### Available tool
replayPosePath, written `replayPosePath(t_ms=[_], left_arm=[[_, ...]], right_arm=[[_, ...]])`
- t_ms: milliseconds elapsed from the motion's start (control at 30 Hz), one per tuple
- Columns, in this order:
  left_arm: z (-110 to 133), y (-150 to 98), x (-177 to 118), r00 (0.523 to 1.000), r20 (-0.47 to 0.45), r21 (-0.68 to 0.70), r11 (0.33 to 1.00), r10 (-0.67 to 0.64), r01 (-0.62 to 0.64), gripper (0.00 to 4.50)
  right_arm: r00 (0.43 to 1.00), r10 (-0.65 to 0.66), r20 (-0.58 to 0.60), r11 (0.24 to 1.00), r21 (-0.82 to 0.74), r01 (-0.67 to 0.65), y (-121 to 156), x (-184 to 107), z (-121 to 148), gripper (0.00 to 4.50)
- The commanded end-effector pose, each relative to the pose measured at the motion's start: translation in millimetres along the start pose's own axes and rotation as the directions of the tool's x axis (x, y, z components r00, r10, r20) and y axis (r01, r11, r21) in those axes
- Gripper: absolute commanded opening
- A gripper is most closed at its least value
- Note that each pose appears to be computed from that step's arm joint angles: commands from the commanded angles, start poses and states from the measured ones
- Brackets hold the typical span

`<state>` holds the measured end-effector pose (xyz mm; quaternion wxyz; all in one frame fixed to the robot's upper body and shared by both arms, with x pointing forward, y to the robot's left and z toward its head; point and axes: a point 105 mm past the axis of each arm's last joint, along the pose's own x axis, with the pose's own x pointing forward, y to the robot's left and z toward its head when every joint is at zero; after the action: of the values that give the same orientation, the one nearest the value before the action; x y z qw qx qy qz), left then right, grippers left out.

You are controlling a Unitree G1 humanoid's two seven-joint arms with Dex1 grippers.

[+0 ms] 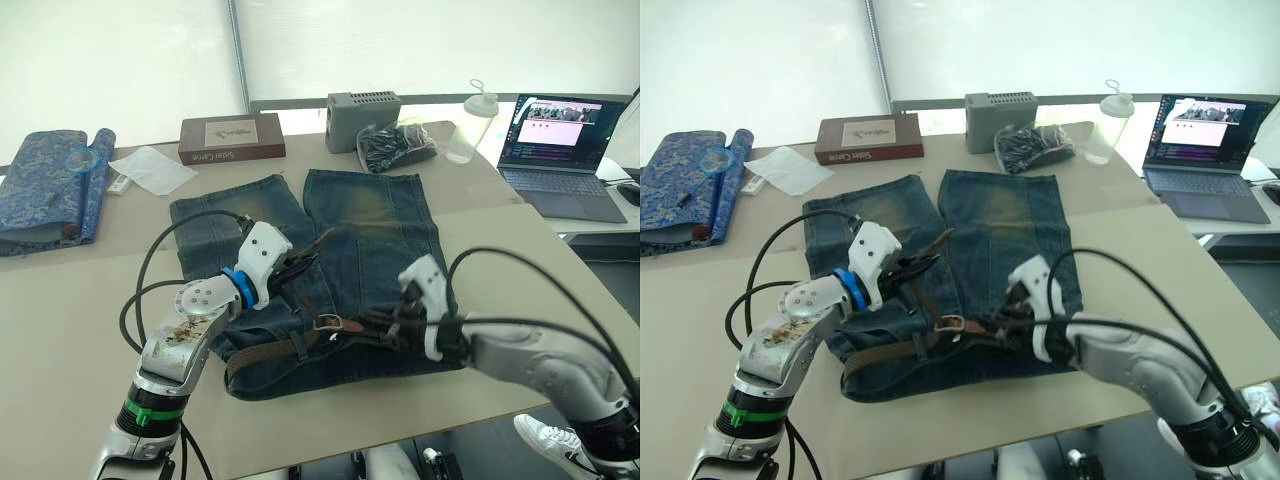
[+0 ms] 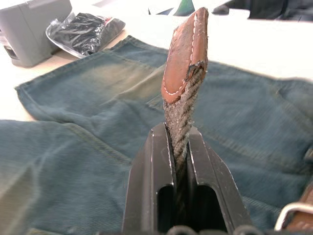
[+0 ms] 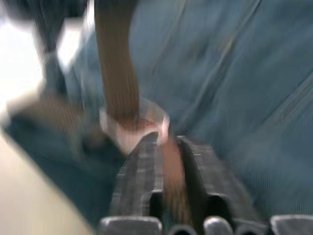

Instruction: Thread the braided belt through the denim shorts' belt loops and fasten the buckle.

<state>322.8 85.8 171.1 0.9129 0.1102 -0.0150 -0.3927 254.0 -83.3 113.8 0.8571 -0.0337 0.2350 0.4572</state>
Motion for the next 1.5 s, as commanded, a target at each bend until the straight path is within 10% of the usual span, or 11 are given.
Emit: replayPosePath(t_ms=[33, 367, 967, 1267, 1500], left_arm=[[10, 2, -3, 0.999, 0.042, -0.021, 1.000, 0.019, -0.018, 0.00], [36, 28, -1, 0.982, 0.134, -0.245, 0.964, 0.136, -0.100, 0.00], [70, 106, -18, 0.865, 0.146, -0.710, 0.660, 0.480, -0.246, 0.00], [48, 47, -25, 0.994, 0.061, -0.336, 0.940, 0.088, -0.062, 0.00], [17, 21, -36, 0.994, -0.061, -0.193, 0.978, -0.094, 0.080, 0.00]], right_arm=[[0.999, 0.022, 0.028, 0.997, -0.080, -0.020, 1, 11, 4, 0.05], [0.992, 0.077, -0.099, 0.984, -0.155, -0.092, 5, 33, -27, 0.05], [0.982, 0.135, -0.128, 0.957, -0.238, -0.163, 12, 40, -33, 0.05], [0.986, 0.119, -0.115, 0.956, -0.254, -0.145, 9, 40, -33, 0.05], [0.990, 0.070, -0.120, 0.957, -0.273, -0.101, -3, 34, -36, 0.05]])
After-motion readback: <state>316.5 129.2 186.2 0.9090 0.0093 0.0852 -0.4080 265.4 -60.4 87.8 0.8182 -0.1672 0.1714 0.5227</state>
